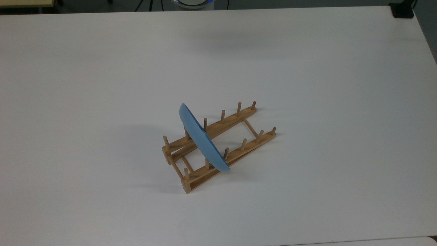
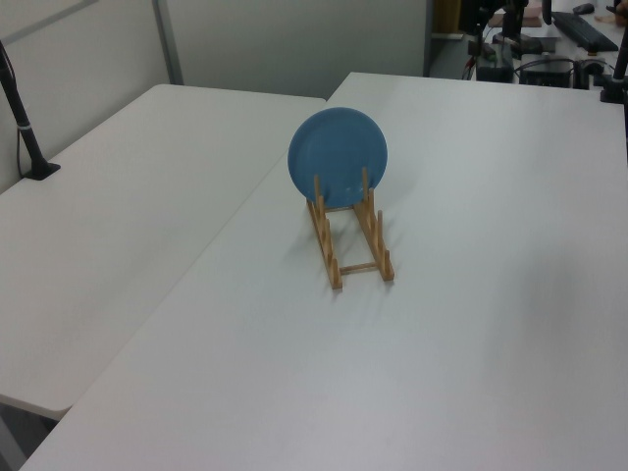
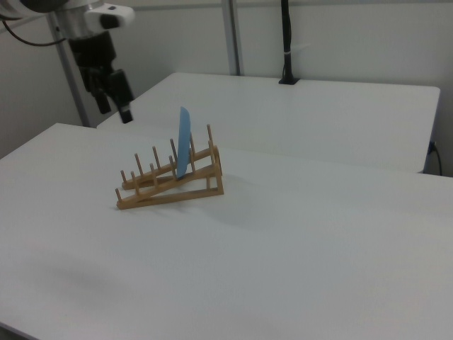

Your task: Place plate in plate rack

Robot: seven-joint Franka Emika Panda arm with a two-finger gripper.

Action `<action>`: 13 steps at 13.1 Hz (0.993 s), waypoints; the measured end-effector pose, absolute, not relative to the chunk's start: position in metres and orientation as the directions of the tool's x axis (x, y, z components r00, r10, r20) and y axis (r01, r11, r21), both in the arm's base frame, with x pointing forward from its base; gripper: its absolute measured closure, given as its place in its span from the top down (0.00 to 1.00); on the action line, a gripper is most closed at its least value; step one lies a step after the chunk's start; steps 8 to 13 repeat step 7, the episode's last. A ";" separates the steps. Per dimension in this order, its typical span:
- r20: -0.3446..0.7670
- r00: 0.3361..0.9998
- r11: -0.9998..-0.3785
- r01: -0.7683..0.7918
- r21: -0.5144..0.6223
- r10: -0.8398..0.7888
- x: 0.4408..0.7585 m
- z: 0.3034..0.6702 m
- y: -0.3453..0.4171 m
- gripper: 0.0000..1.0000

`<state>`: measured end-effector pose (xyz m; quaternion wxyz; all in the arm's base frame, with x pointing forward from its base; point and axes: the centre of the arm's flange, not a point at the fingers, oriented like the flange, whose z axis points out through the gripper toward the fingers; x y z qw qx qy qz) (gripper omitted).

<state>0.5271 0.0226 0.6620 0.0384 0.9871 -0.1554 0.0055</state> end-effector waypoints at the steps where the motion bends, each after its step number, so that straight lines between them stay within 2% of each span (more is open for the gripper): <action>1: 0.027 0.974 -0.972 -0.224 0.072 -0.223 0.530 0.662 0.010 1.00; 3: 0.045 0.993 -0.991 -0.113 0.067 -0.111 0.536 0.661 -0.014 1.00; 5: 0.068 0.996 -0.996 -0.069 0.061 -0.065 0.541 0.659 -0.027 1.00; 13: 0.090 0.995 -0.996 -0.057 0.061 -0.052 0.545 0.657 -0.027 1.00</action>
